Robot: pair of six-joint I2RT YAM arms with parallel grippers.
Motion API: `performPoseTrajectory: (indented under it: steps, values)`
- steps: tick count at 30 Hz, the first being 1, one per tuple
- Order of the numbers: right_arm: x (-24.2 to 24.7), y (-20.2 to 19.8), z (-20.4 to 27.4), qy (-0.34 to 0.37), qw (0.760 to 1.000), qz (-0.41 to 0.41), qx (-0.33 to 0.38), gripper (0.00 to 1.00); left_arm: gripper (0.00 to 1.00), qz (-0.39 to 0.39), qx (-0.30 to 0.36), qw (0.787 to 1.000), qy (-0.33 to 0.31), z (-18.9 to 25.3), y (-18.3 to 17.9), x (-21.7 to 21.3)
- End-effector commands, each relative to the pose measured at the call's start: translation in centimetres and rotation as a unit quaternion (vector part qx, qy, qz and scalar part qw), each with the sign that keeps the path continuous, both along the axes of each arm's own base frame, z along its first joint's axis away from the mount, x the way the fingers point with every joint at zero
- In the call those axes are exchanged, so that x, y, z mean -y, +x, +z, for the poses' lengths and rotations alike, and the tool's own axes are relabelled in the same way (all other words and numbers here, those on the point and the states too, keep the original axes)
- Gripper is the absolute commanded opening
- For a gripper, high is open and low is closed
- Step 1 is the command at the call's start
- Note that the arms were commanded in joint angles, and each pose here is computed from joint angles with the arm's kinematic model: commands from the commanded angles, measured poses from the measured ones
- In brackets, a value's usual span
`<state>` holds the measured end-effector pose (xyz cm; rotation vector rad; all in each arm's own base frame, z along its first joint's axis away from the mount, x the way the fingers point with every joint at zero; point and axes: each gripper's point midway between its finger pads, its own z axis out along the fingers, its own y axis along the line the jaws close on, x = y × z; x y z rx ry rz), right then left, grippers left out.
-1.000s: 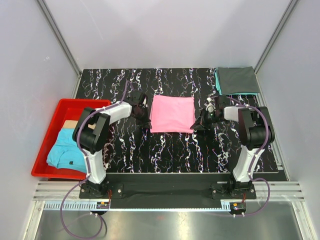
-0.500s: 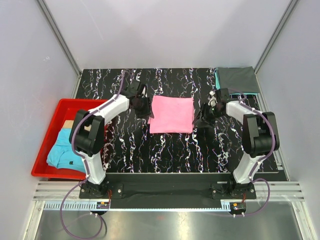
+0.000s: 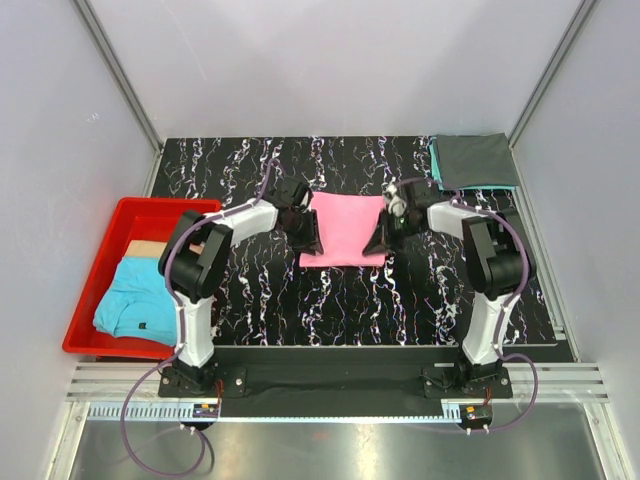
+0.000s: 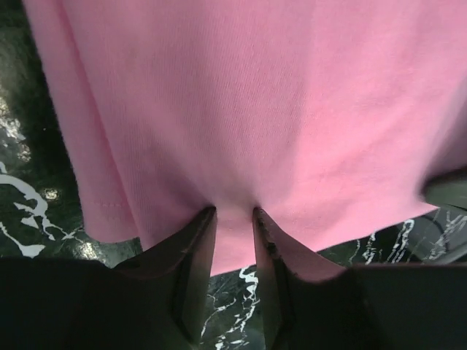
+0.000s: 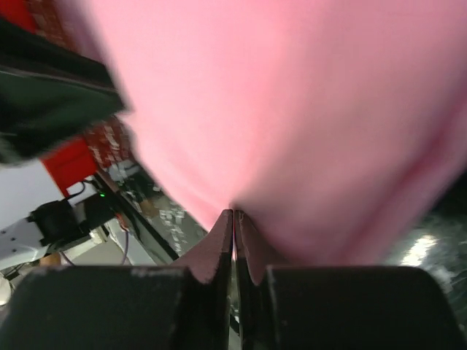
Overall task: Fold and stack the t-shirts
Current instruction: Fold the tshirt, then neatly place the folded tshirt to the corner
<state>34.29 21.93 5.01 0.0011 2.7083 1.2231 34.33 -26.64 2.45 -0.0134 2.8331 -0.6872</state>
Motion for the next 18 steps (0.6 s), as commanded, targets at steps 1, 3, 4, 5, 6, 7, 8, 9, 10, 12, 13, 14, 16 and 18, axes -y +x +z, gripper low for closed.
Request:
performPoseTrajectory:
  steps: [1, 3, 4, 5, 6, 7, 8, 9, 10, 12, 13, 14, 16, 18]
  values:
    - [1.9, -2.4, -5.0, -0.039, 0.998, -0.007, -0.047, 0.09, 0.34, 0.044, 0.001, 0.993, 0.106, -2.7, -0.3, -4.5]
    - [2.7, -3.0, -6.0, -0.057, 0.997, -0.014, -0.058, 0.09, 0.35, 0.058, 0.007, 0.990, 0.125, -3.1, -0.5, -5.7]
    - [2.8, -2.9, -5.7, -0.058, 0.997, -0.015, -0.054, 0.09, 0.35, 0.058, 0.011, 0.990, 0.127, -2.9, -0.4, -5.7]
    - [2.5, -2.6, -4.7, -0.051, 0.998, -0.017, -0.044, 0.09, 0.35, 0.060, 0.013, 0.990, 0.129, -2.6, -0.2, -5.8]
    - [2.4, -2.3, -3.8, -0.047, 0.998, -0.020, -0.038, 0.09, 0.35, 0.063, 0.028, 0.989, 0.128, -1.6, 0.9, -5.5]
    - [2.2, -2.1, -2.9, -0.042, 0.998, -0.022, -0.031, 0.10, 0.35, 0.058, 0.028, 0.989, 0.133, -1.1, 1.0, -5.6]
    - [1.7, -1.7, -1.2, -0.036, 0.999, -0.020, -0.012, 0.11, 0.35, 0.057, 0.047, 0.990, 0.122, 0.6, 2.3, -4.9]
    - [1.5, -1.5, -0.1, -0.032, 0.999, -0.019, -0.007, 0.12, 0.35, 0.054, 0.054, 0.990, 0.117, 1.5, 2.7, -4.6]
    - [1.5, -1.0, 0.7, -0.035, 0.999, -0.025, 0.000, 0.14, 0.35, 0.049, 0.056, 0.990, 0.121, 2.2, 2.8, -4.7]
    - [2.4, 0.8, 2.8, -0.065, 0.996, -0.059, 0.033, 0.35, 0.36, 0.036, 0.079, 0.992, 0.088, 4.9, 3.9, -3.2]
    - [2.9, 1.7, 3.8, -0.075, 0.993, -0.073, 0.054, 0.40, 0.36, 0.026, 0.096, 0.993, 0.065, 5.9, 4.5, -2.3]
    - [3.7, 2.9, 4.3, -0.095, 0.988, -0.097, 0.071, 0.41, 0.39, 0.016, 0.106, 0.993, 0.042, 6.7, 4.8, -1.4]
    - [5.5, 5.4, 5.4, -0.100, 0.982, -0.136, 0.088, 0.47, 0.40, 0.002, 0.100, 0.995, 0.004, 7.0, 5.1, 0.0]
    - [6.6, 7.7, 6.9, -0.086, 0.979, -0.158, 0.099, 0.67, 0.40, 0.005, 0.075, 0.997, 0.020, 4.9, 6.2, -0.4]
